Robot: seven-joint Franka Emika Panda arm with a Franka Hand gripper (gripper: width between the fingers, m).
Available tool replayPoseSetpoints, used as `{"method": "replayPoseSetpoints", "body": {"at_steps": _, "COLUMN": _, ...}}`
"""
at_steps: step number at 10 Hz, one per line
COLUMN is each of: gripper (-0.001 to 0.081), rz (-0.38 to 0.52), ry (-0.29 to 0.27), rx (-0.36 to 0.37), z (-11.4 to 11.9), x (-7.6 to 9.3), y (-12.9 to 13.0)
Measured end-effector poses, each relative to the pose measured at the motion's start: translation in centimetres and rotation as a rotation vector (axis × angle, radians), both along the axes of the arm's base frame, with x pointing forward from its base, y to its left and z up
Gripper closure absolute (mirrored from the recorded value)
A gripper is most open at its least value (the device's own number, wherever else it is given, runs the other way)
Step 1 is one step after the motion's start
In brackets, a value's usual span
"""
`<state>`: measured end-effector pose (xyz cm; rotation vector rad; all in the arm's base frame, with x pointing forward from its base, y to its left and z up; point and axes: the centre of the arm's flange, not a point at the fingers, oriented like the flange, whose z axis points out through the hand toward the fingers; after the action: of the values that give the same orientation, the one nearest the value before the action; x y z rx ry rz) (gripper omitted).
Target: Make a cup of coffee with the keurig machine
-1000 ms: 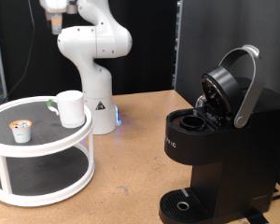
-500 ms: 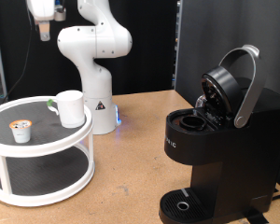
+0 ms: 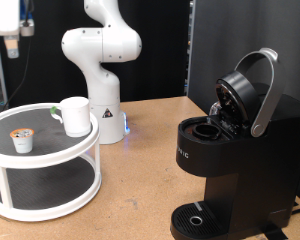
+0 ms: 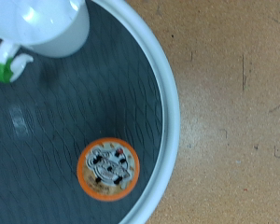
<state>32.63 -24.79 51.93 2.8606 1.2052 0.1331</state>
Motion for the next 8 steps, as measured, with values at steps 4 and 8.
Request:
{"method": "replayPoseSetpoints", "body": {"at_steps": 4, "gripper": 0.0000, "rz": 0.000, "ry": 0.042, "rx": -0.002, "z": -1.7, "x": 1.4, "y": -2.3}}
{"method": "replayPoseSetpoints", "body": {"at_steps": 8, "gripper": 0.0000, "rz": 0.024, "ry": 0.058, "rx": 0.002, "z": -2.6, "x": 1.5, "y": -2.3}}
